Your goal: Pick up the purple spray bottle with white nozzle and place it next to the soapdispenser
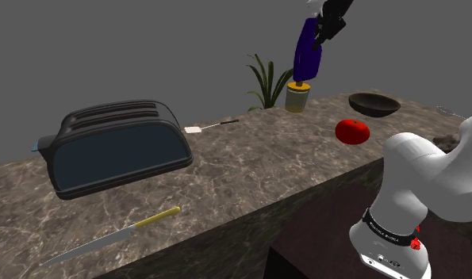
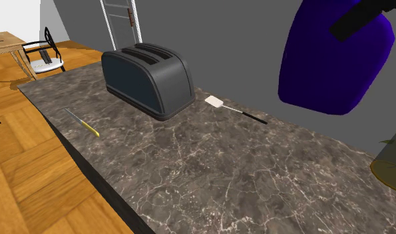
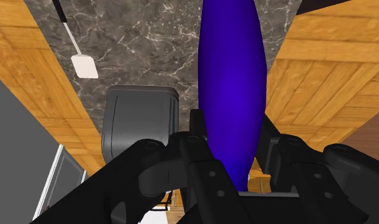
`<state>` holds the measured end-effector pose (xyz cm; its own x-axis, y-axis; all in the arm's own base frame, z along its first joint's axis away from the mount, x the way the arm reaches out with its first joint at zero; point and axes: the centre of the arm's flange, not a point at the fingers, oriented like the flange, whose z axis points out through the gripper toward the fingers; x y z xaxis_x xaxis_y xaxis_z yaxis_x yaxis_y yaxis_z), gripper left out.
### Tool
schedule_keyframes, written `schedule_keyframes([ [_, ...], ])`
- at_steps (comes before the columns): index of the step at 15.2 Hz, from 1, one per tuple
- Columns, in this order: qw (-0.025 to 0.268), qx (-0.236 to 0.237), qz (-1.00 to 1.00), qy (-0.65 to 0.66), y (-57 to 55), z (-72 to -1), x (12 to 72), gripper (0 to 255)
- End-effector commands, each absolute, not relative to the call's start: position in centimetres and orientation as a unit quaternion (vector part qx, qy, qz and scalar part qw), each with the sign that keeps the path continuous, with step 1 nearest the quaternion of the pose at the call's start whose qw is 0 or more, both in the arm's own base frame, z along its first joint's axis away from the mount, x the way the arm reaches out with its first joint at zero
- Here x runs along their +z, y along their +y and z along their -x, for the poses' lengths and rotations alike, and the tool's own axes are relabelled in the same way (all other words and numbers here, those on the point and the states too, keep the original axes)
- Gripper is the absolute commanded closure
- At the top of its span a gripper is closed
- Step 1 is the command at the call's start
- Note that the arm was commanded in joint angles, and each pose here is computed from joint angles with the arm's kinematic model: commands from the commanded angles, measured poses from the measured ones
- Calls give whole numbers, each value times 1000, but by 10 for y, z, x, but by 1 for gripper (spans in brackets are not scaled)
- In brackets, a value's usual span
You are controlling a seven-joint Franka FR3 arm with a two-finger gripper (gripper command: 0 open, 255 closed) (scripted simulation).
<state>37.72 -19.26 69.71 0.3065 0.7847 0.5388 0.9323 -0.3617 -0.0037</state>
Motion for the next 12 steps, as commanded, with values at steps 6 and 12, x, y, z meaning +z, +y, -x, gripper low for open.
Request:
schedule_keyframes([
  [6, 160, -230, 792, -542, -286, -383, 690, 255],
  [12, 160, -230, 792, -542, -364, -388, 685, 255],
])
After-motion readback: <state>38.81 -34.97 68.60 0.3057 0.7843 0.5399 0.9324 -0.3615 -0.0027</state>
